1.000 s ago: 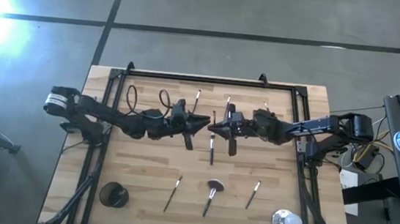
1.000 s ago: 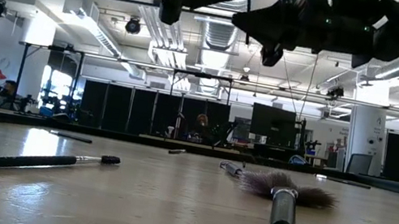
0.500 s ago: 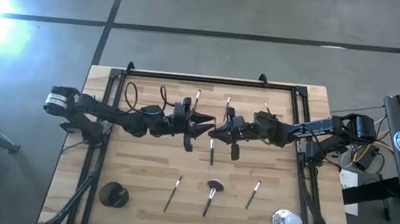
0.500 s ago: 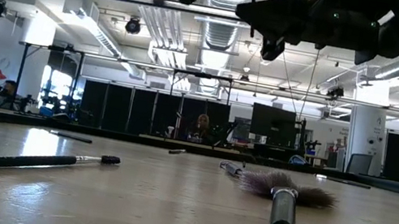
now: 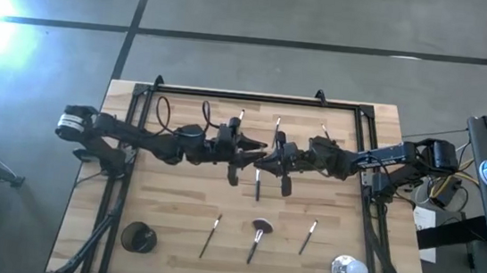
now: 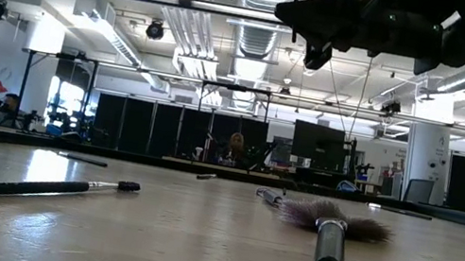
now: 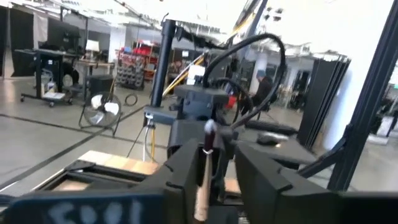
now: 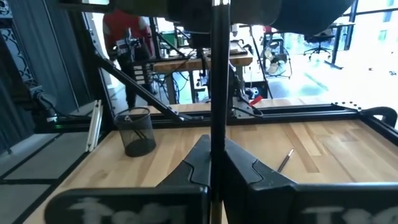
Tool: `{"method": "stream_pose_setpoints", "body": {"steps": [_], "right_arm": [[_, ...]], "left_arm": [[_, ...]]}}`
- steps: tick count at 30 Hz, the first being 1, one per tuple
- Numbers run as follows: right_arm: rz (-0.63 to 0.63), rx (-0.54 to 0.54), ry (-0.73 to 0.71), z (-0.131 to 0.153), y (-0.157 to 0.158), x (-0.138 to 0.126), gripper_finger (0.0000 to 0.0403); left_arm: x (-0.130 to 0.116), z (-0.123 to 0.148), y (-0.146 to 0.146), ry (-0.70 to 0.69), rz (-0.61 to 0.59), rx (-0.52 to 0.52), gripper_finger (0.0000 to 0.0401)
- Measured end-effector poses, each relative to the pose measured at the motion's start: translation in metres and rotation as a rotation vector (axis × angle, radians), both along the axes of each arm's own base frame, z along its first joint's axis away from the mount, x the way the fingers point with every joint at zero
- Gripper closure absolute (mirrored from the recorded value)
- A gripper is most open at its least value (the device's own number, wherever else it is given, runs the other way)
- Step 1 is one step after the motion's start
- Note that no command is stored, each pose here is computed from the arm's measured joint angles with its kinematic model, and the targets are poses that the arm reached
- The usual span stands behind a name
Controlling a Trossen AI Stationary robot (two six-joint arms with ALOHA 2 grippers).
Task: Pick & Place Makeup Brushes
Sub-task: Put the black eyeshadow brush into the makeup holder
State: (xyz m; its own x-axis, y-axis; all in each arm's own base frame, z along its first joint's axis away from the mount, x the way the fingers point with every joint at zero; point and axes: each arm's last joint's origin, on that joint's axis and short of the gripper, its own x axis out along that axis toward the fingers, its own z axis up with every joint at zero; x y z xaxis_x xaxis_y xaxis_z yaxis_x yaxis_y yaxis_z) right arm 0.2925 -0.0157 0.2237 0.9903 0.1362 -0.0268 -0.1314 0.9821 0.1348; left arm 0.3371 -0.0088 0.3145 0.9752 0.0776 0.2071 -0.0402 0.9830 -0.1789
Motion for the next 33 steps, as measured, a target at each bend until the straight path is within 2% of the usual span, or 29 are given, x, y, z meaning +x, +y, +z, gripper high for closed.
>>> {"method": "stream_pose_setpoints", "body": {"steps": [4,5,11,15,18,21,25,28,33], "right_arm": [[0.004,-0.002,-0.001,0.000,0.000,0.000,0.0393],[0.004,-0.001,-0.003,0.000,0.000,0.000,0.0392],[0.001,0.017,0.020,0.000,0.001,-0.002,0.0357],[-0.009,0.013,0.086,-0.002,0.001,-0.011,0.0321],[-0.032,0.004,0.122,-0.005,0.001,-0.023,0.0306],[-0.060,0.013,0.135,-0.013,0.002,-0.039,0.0315],[-0.086,0.034,0.149,-0.024,0.002,-0.061,0.0357],[-0.083,0.054,0.132,-0.030,0.004,-0.076,0.0387],[-0.095,0.095,0.107,-0.039,0.005,-0.095,0.0394]], "left_arm": [[0.004,0.004,0.000,0.025,0.012,0.036,0.0380],[0.004,0.004,0.000,0.024,0.012,0.038,0.0387],[-0.002,0.010,0.001,0.062,0.076,0.006,0.0393],[-0.005,0.018,-0.004,0.209,0.189,-0.026,0.0393],[-0.007,0.028,-0.018,0.322,0.254,-0.024,0.0394],[-0.013,0.033,-0.039,0.438,0.314,-0.049,0.0394],[-0.034,0.041,-0.073,0.575,0.404,-0.079,0.0394],[-0.055,0.048,-0.097,0.618,0.452,-0.153,0.0394],[-0.084,0.054,-0.126,0.664,0.466,-0.285,0.0394]]}}
